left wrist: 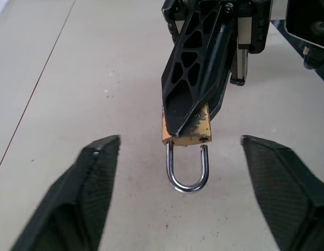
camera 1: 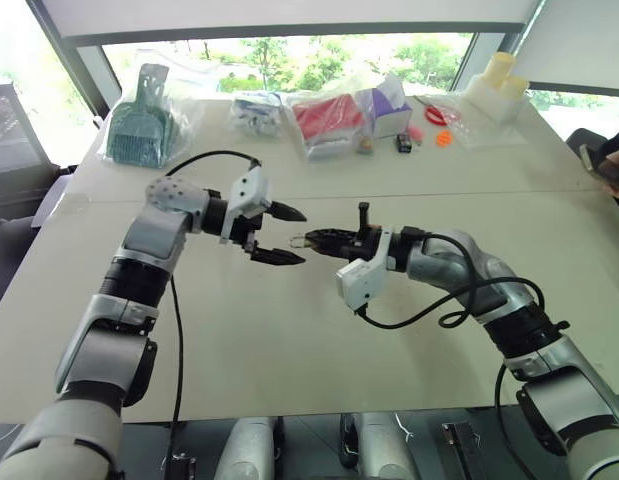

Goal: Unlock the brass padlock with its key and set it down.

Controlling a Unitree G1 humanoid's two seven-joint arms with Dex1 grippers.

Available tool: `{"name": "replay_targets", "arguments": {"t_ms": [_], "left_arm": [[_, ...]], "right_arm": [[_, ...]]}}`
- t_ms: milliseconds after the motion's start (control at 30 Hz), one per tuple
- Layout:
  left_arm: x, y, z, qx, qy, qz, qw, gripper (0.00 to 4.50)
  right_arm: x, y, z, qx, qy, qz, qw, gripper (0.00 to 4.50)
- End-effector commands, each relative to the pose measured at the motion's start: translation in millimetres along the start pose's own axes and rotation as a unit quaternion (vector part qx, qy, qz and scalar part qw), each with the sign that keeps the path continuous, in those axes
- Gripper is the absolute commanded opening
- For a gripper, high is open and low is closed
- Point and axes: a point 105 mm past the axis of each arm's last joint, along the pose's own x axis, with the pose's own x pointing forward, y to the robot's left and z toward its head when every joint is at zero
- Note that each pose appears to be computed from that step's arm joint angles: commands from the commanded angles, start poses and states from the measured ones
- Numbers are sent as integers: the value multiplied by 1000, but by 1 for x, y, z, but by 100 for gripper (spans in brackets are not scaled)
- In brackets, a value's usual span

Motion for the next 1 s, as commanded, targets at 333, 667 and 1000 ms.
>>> {"name": "replay_targets", "arguments": {"t_ms": [333,667,1000], "left_arm": [[-14,0,21,24,-45,21,998,125],[-11,-12,-4,-5,-10,0,1000,8],[-1,8,-19,-17,-3,47,999,8]], "right_arm": [[-4,-13,-4,2,6,-23,1000,0],[-4,-16,-4,-1,8,-25,1000,0],[-3,-19,-3,-2,6,-28,1000,0]]}}
